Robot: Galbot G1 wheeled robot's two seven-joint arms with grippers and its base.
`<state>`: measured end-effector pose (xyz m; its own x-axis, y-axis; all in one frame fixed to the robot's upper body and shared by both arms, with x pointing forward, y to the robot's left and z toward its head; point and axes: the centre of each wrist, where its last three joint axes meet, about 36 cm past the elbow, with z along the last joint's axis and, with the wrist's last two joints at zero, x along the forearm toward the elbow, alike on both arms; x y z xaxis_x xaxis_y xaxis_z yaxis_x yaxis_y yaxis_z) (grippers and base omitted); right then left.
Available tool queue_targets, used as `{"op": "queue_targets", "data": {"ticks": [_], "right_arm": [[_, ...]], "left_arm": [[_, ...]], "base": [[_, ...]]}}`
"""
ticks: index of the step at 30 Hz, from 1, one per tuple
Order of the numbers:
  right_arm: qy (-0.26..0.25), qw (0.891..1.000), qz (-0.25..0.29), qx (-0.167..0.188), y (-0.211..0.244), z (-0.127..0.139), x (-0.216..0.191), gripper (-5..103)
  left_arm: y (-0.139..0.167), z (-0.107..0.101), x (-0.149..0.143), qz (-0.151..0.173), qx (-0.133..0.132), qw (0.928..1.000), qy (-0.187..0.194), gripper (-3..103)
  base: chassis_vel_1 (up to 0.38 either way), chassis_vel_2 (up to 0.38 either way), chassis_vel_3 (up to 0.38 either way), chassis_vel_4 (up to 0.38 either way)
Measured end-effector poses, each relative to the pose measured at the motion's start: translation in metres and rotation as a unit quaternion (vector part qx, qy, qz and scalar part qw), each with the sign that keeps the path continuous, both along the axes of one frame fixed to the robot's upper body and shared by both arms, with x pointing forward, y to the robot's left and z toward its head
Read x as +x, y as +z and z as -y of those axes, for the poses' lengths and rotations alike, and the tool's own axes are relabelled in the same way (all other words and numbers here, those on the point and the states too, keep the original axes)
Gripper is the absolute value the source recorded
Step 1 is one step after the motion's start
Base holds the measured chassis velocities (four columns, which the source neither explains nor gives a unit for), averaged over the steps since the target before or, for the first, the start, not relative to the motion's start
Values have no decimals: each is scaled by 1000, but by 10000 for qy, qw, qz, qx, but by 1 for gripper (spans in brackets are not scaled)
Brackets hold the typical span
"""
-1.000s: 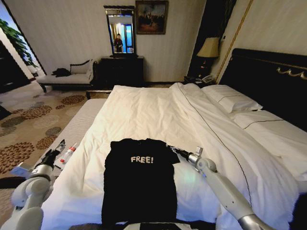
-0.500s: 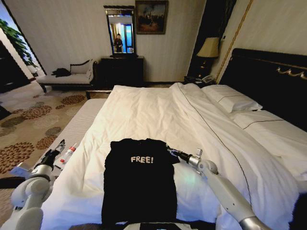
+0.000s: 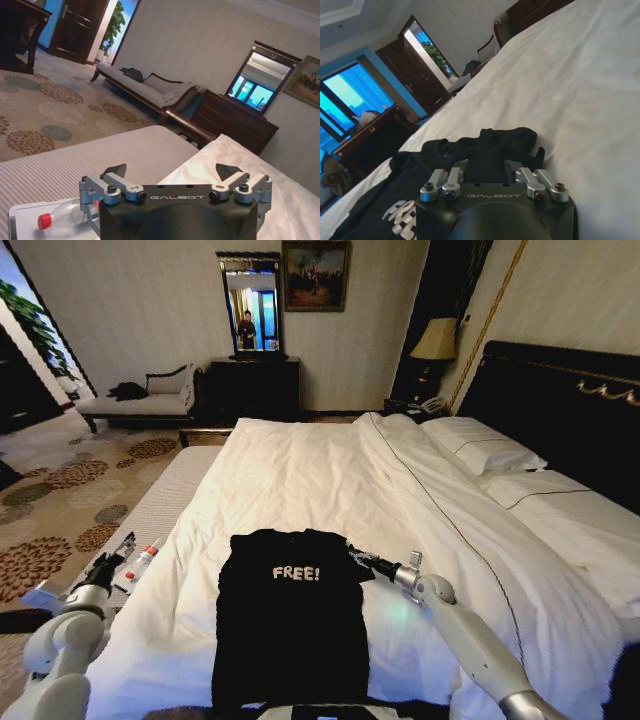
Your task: Fold the clothes on the bed.
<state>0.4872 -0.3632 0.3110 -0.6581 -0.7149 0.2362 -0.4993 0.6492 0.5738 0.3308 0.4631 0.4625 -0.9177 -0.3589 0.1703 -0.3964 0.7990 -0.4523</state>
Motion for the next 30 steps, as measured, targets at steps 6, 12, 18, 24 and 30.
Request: {"op": "queue_targets", "data": {"ticks": [6, 12, 18, 24, 30], "right_arm": [[-119, 9993, 261, -259, 2, 3, 5, 28], [-100, 9946, 698, -760, 5, 4, 8, 44], [220, 9855, 1080, -1293, 6, 1, 9, 66], [434, 9756, 1366, -1662, 2, 3, 9, 88], [364, 9738, 1381, -1771, 1, 1, 12, 100]], "left_arm": [[-1, 1, 0, -6, -4, 10000, 4, 100], [-1, 0, -1, -8, -1, 10000, 15, 100], [-2, 0, -1, -11, -10, 10000, 18, 100], [-2, 0, -1, -13, -16, 10000, 20, 100], [-2, 0, -1, -16, -20, 10000, 27, 100]], "base": [[0, 0, 0, 0], [0, 0, 0, 0], [0, 0, 0, 0], [0, 0, 0, 0], [0, 0, 0, 0]]}}
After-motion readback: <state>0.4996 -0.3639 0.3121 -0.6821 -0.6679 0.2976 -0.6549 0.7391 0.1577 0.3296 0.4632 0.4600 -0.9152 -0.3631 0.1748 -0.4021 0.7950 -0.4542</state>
